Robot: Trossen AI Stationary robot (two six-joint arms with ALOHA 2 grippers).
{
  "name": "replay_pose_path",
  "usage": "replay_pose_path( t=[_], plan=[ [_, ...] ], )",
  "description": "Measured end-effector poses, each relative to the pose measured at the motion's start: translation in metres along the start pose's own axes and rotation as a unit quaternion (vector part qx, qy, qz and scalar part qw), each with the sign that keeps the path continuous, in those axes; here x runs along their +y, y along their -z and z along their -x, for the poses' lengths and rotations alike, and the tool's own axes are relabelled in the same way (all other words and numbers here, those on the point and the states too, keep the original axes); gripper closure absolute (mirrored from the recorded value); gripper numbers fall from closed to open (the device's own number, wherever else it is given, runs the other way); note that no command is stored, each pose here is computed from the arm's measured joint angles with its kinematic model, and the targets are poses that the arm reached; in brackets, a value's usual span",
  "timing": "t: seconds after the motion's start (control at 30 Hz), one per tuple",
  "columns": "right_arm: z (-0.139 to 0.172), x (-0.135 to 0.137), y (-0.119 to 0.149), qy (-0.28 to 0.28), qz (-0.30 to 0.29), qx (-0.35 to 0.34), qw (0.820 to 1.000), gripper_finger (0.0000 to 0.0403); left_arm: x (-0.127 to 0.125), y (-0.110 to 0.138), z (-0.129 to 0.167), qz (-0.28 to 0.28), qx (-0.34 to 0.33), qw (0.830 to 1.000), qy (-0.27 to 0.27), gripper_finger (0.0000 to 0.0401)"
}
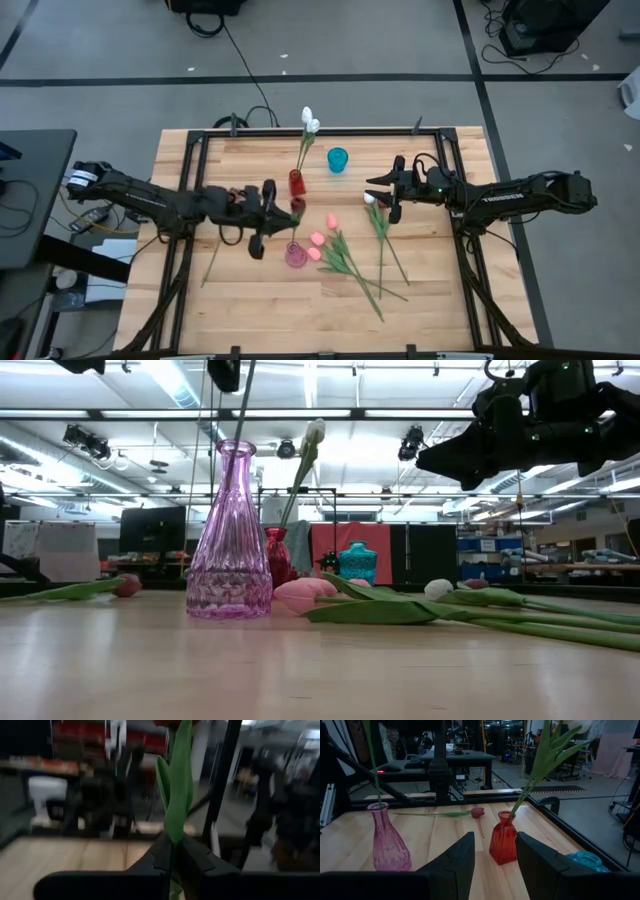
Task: Sort flowers into vase by color
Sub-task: Put the middle red tulip into the pink flower vase, then put the left red tulip into the pink flower vase
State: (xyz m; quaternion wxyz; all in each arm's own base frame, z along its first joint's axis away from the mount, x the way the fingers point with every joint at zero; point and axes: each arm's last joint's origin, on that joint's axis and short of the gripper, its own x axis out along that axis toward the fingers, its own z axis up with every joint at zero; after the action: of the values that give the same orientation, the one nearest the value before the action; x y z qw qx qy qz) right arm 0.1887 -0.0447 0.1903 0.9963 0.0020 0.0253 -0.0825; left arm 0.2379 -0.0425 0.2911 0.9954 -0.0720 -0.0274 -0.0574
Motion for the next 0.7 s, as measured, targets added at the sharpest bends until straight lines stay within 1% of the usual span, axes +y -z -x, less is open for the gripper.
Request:
replay_pose_path(
  t=[0.07,0.17,0.3,0.4,0.6,0.7],
  plan=[
    [0.0,0.0,0.0,0.0,0.0,-0.001,1.0,0.0249,0.001,0.007,0.0,-0.002,0.034,0.999,-0.015,0.0347],
    [0.0,0.0,0.0,0.0,0.0,-0.001,1.0,0.0249,0.003,0.014,0.001,0.015,0.073,0.997,-0.03,0.0306],
    [0.0,0.0,0.0,0.0,-0.001,0.001,1.0,0.0249,0.003,0.025,0.006,0.069,0.14,0.988,-0.015,0.0263],
    [0.0,0.0,0.0,0.0,-0.001,-0.001,1.0,0.0249,0.004,0.032,0.011,0.108,0.188,0.976,-0.023,0.0254],
    [0.0,0.0,-0.001,-0.001,-0.004,-0.005,1.0,0.0249,0.0,0.033,0.023,0.149,0.226,0.962,-0.035,0.0254],
    [0.0,0.001,-0.001,-0.008,-0.003,-0.003,1.0,0.0249,-0.003,0.037,0.032,0.174,0.263,0.948,-0.046,0.0254]
  ],
)
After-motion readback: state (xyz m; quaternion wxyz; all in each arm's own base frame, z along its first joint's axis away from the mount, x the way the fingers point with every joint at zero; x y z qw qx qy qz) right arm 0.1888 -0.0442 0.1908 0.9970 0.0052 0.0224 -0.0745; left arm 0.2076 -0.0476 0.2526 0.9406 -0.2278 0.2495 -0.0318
